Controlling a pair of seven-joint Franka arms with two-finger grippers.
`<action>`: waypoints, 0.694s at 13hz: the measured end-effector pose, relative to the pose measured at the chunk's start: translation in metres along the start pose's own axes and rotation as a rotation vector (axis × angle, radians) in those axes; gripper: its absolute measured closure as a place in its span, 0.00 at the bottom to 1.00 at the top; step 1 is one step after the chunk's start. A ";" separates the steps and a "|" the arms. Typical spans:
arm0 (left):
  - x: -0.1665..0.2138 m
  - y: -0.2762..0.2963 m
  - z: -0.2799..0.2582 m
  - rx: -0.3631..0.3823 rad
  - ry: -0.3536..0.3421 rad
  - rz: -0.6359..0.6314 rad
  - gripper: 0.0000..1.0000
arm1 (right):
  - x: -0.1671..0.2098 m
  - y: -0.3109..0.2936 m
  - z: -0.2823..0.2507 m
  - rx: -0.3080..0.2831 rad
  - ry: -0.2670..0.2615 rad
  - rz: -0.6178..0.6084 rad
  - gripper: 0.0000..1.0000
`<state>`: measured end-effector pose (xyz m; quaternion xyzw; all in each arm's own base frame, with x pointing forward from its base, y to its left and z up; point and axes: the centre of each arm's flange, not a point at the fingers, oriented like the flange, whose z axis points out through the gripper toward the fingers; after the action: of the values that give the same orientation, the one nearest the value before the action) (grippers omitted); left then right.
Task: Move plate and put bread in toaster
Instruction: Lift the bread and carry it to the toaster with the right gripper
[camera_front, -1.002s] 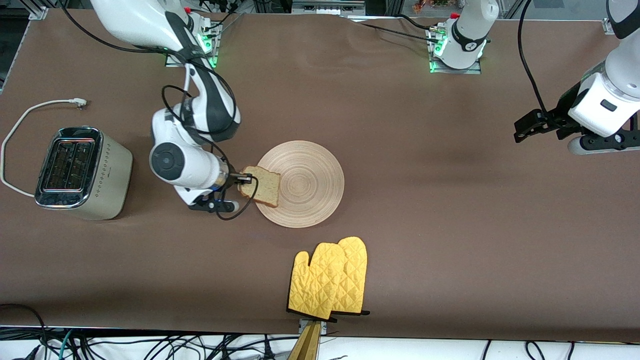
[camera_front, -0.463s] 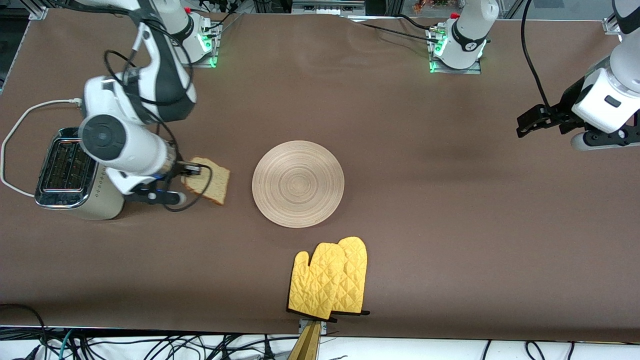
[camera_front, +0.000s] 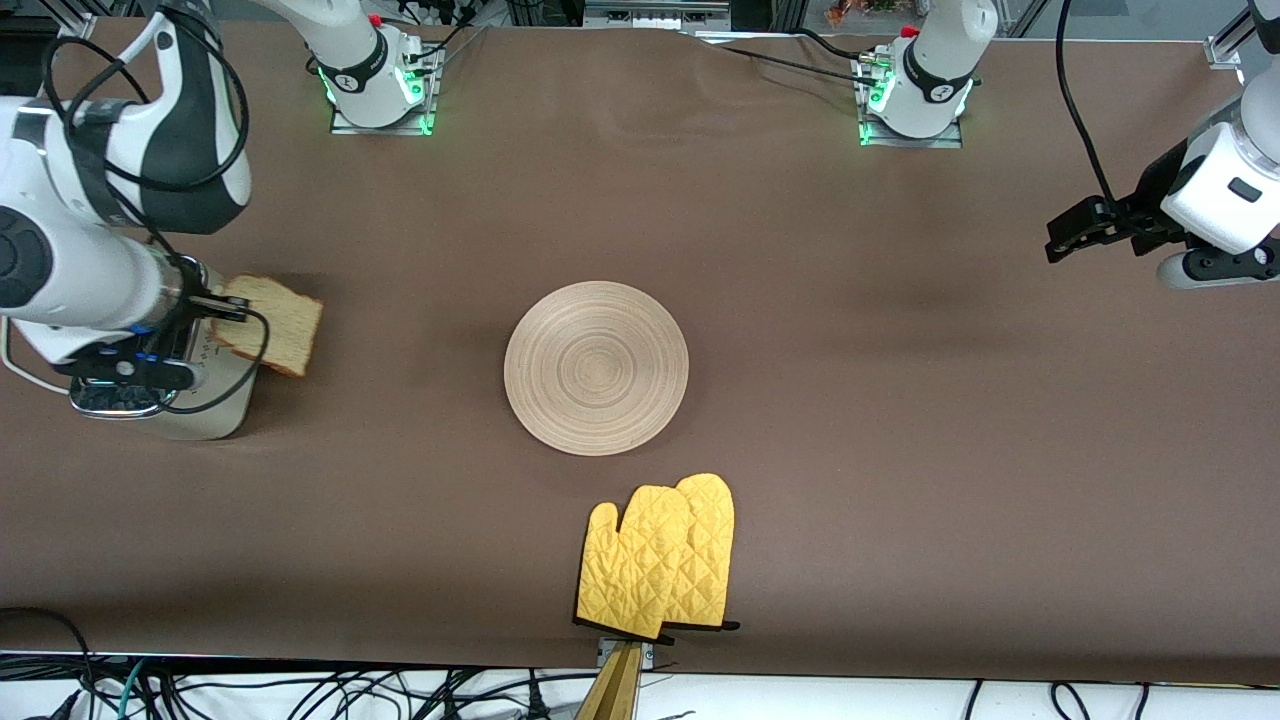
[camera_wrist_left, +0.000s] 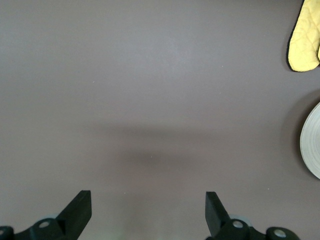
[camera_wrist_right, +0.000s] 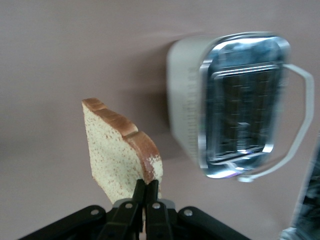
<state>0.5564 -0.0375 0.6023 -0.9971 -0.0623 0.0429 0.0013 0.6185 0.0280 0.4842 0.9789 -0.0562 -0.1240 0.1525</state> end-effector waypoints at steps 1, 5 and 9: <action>0.000 -0.001 -0.001 0.000 -0.001 -0.001 0.00 | 0.002 0.019 -0.001 -0.017 0.002 -0.012 0.96; -0.002 -0.004 -0.004 -0.001 0.004 -0.004 0.00 | 0.004 0.090 0.007 -0.071 -0.018 -0.059 0.96; -0.002 -0.007 -0.004 -0.001 0.003 -0.010 0.00 | 0.014 0.127 0.019 -0.118 0.000 -0.101 0.96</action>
<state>0.5539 -0.0312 0.6066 -0.9969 -0.0672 0.0413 0.0013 0.6182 -0.0998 0.5031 0.9697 0.0004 -0.1348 0.2036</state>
